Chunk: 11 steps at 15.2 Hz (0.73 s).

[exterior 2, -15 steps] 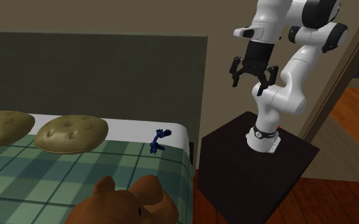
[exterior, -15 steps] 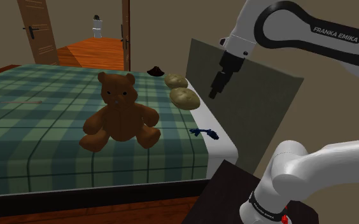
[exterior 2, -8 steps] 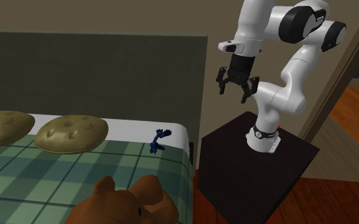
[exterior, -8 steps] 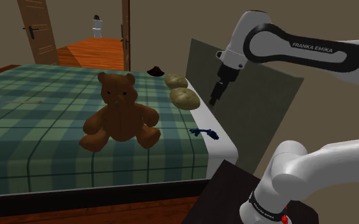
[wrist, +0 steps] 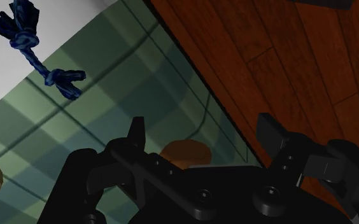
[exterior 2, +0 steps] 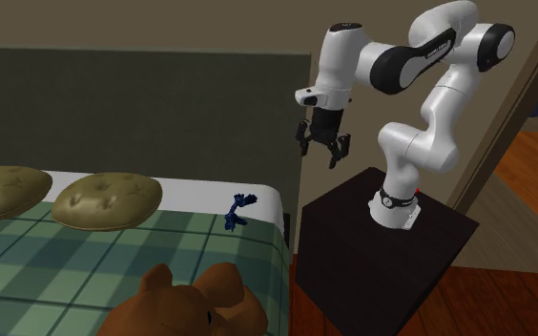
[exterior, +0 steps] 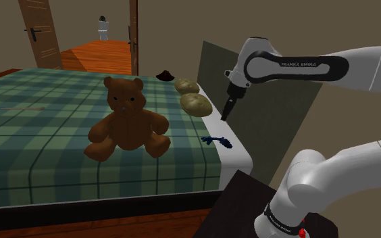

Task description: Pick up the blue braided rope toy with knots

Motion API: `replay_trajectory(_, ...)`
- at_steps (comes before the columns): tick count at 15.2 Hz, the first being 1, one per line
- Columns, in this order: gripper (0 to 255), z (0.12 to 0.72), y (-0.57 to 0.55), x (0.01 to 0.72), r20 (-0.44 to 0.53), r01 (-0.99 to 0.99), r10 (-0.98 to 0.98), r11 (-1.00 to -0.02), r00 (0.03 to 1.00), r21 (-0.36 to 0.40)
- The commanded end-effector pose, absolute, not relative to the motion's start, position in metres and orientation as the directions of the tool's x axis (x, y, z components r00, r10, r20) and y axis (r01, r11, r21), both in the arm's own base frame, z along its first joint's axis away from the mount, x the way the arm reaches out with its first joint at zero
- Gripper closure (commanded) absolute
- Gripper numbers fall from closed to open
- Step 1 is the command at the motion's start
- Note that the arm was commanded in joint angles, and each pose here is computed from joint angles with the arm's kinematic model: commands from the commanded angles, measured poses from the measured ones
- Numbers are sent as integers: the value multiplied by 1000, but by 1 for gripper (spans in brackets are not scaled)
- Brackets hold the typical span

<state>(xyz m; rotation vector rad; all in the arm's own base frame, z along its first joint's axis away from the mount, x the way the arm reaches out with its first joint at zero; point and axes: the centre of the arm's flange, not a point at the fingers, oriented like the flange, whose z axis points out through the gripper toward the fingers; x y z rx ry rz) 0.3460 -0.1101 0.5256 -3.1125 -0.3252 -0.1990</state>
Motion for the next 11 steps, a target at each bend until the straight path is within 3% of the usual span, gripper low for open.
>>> replay_trajectory(1,0,506,-127,353,117,225,225,-974,967,13)
replay_trajectory(11,0,416,-213,390,67,310,312,-950,948,34)
